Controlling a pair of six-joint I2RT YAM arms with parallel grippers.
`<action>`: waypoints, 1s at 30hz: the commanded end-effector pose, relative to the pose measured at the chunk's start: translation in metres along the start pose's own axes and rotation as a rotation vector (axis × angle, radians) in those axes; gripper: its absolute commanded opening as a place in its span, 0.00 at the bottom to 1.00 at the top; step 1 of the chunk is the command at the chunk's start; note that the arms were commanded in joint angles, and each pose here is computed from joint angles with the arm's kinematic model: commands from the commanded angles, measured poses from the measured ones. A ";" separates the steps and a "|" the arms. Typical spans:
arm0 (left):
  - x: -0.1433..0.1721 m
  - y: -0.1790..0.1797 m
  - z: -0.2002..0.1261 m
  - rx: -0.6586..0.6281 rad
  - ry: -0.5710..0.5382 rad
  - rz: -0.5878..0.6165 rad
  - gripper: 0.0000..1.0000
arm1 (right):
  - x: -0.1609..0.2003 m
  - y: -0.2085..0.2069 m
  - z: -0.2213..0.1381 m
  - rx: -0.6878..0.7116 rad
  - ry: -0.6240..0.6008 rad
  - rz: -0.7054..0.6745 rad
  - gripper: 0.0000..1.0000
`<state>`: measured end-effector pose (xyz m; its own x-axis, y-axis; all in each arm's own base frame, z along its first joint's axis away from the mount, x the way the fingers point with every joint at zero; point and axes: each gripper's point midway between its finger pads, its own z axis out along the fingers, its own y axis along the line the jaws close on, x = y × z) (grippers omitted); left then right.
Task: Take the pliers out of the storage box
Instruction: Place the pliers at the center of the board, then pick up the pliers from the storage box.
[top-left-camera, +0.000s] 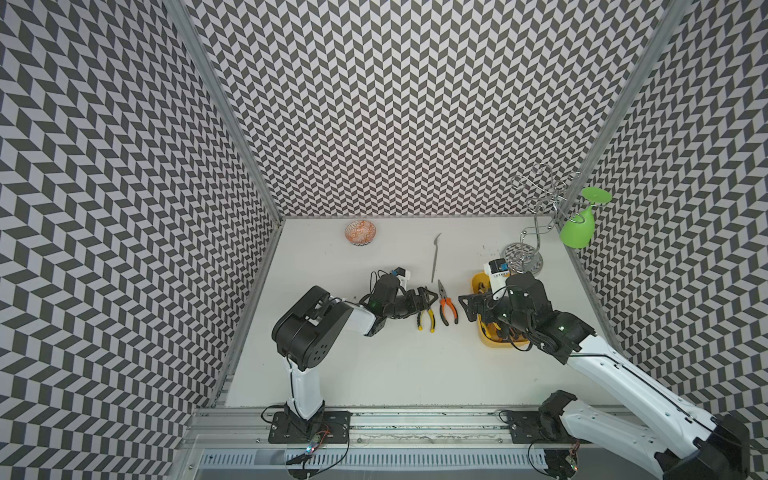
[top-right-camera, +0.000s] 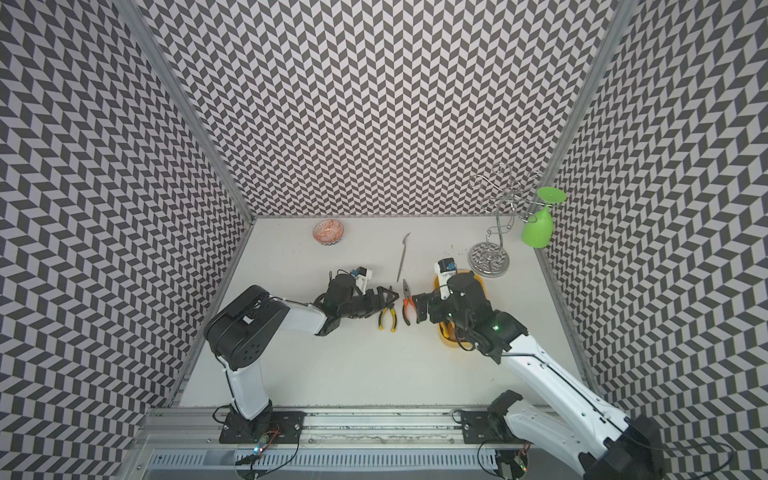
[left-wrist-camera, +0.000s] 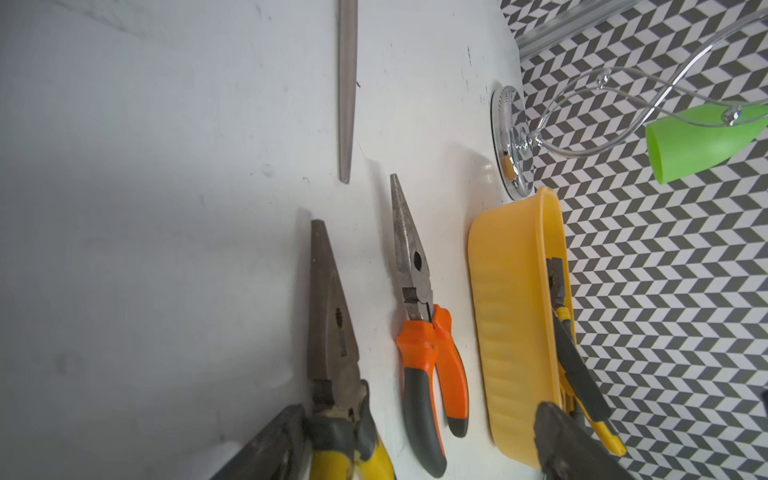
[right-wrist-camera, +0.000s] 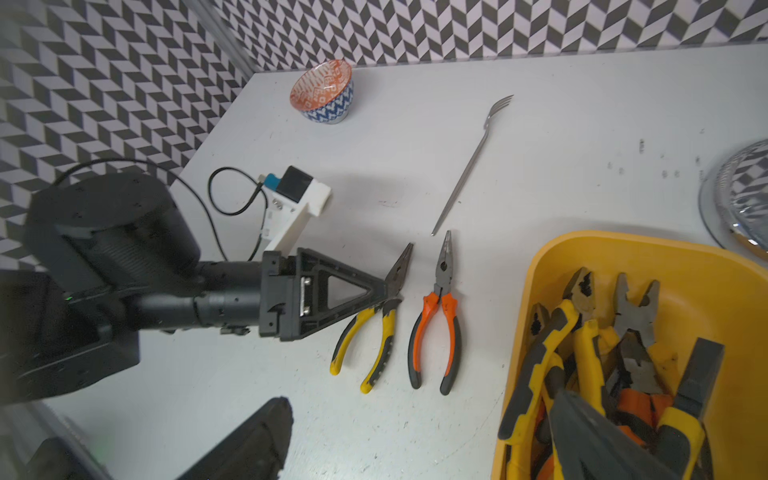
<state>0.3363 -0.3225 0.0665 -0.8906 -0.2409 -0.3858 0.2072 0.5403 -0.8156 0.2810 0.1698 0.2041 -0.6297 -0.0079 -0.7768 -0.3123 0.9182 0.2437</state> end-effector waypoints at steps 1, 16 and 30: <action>-0.011 -0.010 -0.017 -0.036 -0.037 0.114 0.98 | -0.018 -0.031 0.003 0.159 -0.021 0.082 0.99; -0.028 -0.113 -0.081 -0.004 -0.107 0.893 0.98 | 0.011 -0.143 0.033 0.511 0.226 0.324 0.68; 0.002 -0.156 -0.114 0.083 -0.186 1.104 0.98 | 0.056 -0.175 0.076 0.578 0.430 0.356 0.47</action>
<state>0.2648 -0.3181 0.2416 -0.1934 0.1861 -0.9633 0.8659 0.4940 -0.0785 0.3439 0.0425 0.0711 -0.8902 0.2708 -0.3664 0.2876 0.9577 0.0090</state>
